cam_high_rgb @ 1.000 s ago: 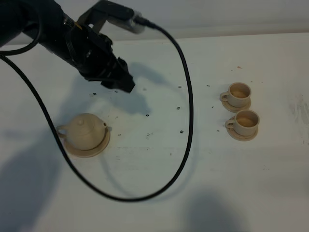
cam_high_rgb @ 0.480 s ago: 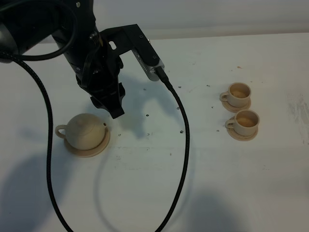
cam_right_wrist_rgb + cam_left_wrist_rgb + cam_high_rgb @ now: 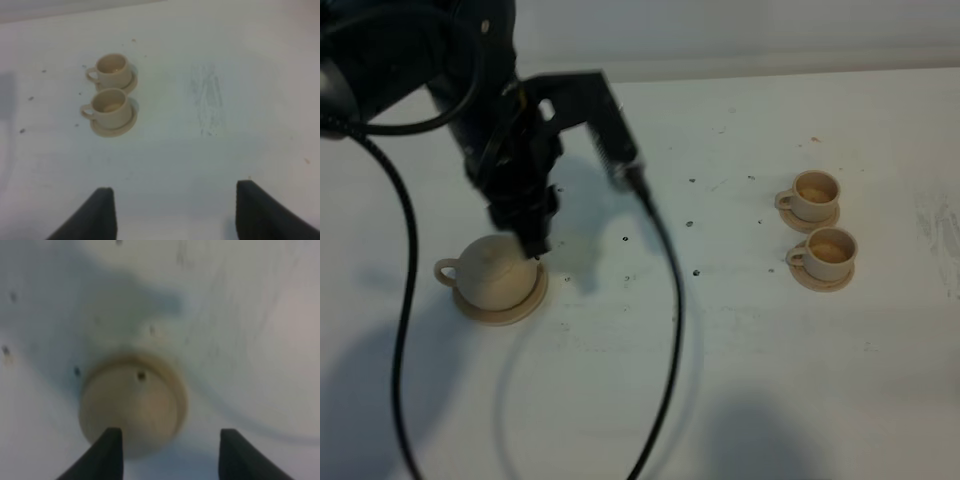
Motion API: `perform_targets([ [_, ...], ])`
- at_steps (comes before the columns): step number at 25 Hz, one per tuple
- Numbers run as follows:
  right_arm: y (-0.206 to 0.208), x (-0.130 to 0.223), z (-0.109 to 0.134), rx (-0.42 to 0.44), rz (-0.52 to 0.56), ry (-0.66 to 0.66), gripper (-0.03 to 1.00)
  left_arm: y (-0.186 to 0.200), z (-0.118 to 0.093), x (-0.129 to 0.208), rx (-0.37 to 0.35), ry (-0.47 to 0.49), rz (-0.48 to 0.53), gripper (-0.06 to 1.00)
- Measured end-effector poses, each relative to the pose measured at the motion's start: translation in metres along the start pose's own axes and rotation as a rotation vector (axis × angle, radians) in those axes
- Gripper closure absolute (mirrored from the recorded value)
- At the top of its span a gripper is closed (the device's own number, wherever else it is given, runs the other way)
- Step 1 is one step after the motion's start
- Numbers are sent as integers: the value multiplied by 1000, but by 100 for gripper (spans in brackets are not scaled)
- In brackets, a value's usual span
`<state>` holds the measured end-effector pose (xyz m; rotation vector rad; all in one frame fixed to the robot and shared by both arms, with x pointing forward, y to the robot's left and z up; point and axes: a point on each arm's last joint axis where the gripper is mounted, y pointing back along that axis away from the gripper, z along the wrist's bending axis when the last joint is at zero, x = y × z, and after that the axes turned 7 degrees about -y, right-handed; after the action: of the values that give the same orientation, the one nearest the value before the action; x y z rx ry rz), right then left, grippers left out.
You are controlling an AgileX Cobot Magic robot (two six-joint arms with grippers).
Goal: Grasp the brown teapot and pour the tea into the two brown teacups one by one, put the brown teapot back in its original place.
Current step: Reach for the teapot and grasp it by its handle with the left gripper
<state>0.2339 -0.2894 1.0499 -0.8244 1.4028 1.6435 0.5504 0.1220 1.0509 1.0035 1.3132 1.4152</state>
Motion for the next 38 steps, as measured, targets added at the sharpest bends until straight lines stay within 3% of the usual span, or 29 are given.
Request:
perform_targets([
  [3,0,0,0,0,0,0,43,-15,-4,21,48,-29,57,56],
  [8,0,0,0,0,0,0,43,-24,-3,55,88,-161,107,68],
  [13,0,0,0,0,0,0,43,-28,8,83,111,-140,121,71],
  [16,0,0,0,0,0,0,43,-30,13,94,115,-109,131,67],
  [25,0,0,0,0,1,0,43,-36,25,100,54,-103,140,38],
  [31,0,0,0,0,1,0,43,-70,34,95,100,-125,167,37],
  [38,0,0,0,0,1,0,43,-97,44,91,78,-183,180,38],
])
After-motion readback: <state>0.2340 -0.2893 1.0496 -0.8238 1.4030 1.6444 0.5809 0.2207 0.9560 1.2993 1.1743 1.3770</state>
